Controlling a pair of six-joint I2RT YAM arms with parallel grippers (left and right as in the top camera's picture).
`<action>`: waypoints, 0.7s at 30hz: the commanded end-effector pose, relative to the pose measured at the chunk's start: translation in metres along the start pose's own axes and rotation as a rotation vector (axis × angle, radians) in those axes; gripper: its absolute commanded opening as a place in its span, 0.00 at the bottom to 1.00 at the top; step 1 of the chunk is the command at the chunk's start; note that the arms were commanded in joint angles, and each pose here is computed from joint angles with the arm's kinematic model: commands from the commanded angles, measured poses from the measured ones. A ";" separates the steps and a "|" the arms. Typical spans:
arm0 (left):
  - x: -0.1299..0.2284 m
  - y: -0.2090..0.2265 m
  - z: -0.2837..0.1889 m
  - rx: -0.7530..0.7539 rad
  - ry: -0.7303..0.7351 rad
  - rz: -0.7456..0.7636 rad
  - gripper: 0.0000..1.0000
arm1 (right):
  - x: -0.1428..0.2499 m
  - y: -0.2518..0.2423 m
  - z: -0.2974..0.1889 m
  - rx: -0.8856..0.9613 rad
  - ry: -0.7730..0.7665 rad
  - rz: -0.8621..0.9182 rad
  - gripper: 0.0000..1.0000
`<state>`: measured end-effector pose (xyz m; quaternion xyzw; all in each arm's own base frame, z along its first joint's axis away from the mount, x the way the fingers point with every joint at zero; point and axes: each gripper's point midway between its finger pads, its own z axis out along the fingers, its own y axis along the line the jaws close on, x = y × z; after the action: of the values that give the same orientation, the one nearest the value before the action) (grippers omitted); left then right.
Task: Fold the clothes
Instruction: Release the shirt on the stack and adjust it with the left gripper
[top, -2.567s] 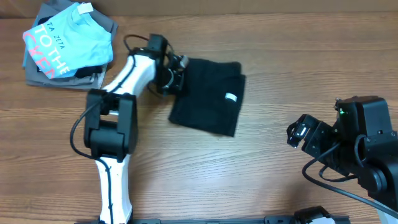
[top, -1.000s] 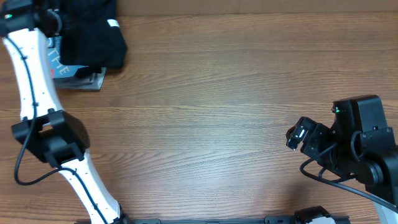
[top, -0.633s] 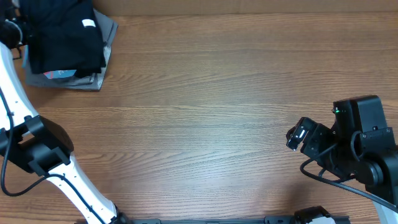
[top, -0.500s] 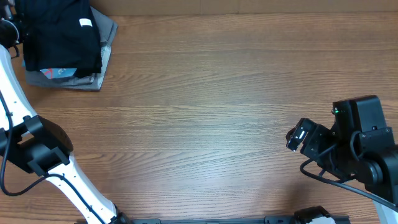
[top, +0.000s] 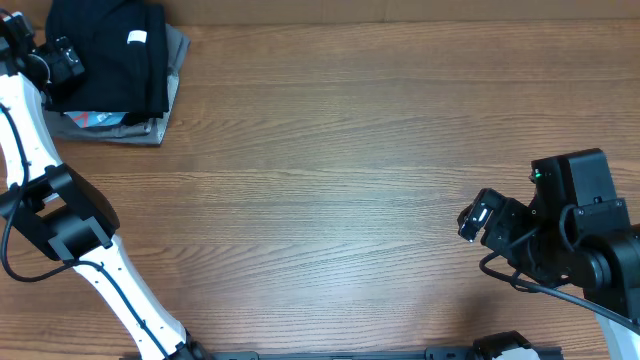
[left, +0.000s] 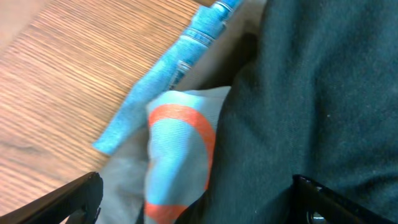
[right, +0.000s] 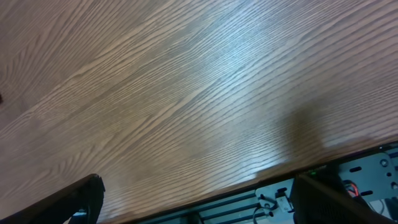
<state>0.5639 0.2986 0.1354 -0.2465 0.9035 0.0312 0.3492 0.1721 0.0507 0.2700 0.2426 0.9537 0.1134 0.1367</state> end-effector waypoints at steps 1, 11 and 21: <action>-0.022 0.008 -0.026 -0.059 -0.065 -0.066 1.00 | 0.001 0.005 -0.004 -0.030 0.004 0.005 1.00; -0.090 -0.026 -0.141 0.053 -0.287 -0.134 0.84 | 0.001 0.006 -0.004 -0.034 0.007 0.004 1.00; -0.091 -0.081 -0.104 0.179 -0.305 -0.071 0.04 | 0.001 0.006 -0.004 -0.033 0.007 0.004 1.00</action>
<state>0.5668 0.2633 0.3323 -0.2578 0.8056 0.0001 0.5334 0.1710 0.0554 0.2704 0.2403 0.9536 0.1258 0.1305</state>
